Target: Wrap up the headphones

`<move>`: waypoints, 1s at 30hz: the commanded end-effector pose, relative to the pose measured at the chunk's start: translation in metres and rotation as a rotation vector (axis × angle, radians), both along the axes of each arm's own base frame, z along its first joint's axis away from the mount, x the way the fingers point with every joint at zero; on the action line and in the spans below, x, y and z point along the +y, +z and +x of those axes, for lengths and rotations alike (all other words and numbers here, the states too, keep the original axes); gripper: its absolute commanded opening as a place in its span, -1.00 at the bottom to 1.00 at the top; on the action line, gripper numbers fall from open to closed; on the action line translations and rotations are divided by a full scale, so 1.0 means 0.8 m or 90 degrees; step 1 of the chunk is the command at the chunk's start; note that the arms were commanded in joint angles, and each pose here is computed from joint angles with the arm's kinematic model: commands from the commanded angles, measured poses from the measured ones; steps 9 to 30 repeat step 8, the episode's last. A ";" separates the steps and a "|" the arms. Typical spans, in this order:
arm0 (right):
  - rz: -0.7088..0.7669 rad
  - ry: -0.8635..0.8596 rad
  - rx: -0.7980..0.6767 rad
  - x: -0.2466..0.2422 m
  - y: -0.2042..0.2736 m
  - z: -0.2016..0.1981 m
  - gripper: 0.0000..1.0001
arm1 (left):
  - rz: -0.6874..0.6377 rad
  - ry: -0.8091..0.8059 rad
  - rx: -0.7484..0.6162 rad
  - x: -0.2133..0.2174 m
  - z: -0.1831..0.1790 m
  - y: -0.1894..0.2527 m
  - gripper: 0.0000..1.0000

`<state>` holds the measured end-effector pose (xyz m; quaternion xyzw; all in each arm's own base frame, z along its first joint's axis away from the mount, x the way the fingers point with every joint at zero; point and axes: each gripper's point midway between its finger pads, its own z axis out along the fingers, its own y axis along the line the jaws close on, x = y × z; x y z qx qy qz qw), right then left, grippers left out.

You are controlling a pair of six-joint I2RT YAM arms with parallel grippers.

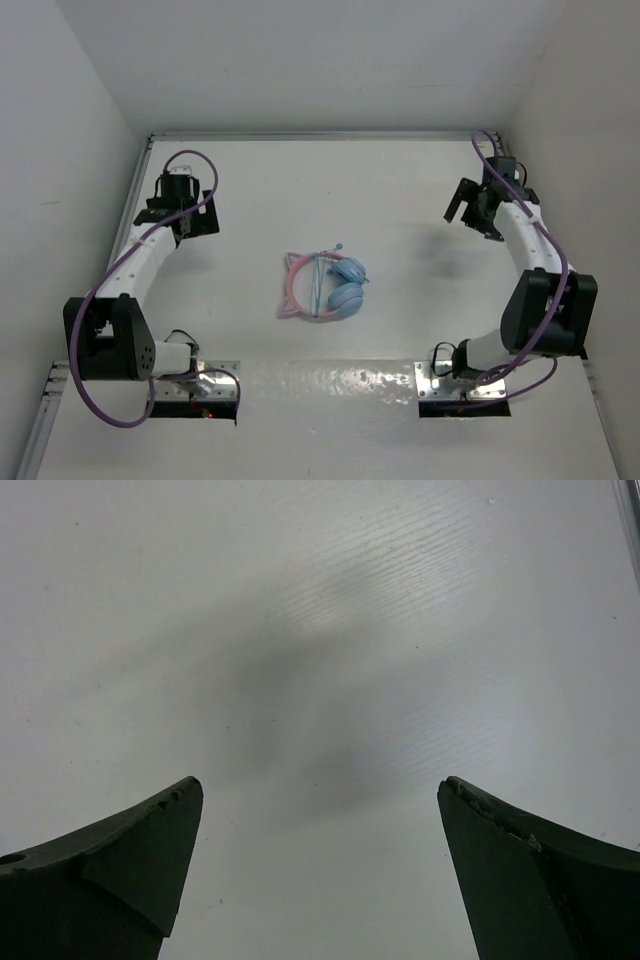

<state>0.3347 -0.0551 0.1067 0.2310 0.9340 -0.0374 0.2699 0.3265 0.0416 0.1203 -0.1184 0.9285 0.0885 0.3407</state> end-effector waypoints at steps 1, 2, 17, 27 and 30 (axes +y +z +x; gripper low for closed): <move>-0.005 -0.017 -0.038 -0.004 0.012 0.011 0.98 | -0.005 0.010 -0.024 0.003 0.007 0.007 0.99; -0.009 -0.007 -0.031 -0.003 0.011 0.009 0.98 | -0.003 0.010 -0.022 0.003 0.007 0.006 0.99; 0.002 0.011 -0.064 0.003 0.010 0.007 0.98 | -0.003 0.011 -0.019 0.003 0.005 0.002 0.99; 0.002 0.011 -0.064 0.003 0.010 0.007 0.98 | -0.003 0.011 -0.019 0.003 0.005 0.002 0.99; 0.002 0.011 -0.064 0.003 0.010 0.007 0.98 | -0.003 0.011 -0.019 0.003 0.005 0.002 0.99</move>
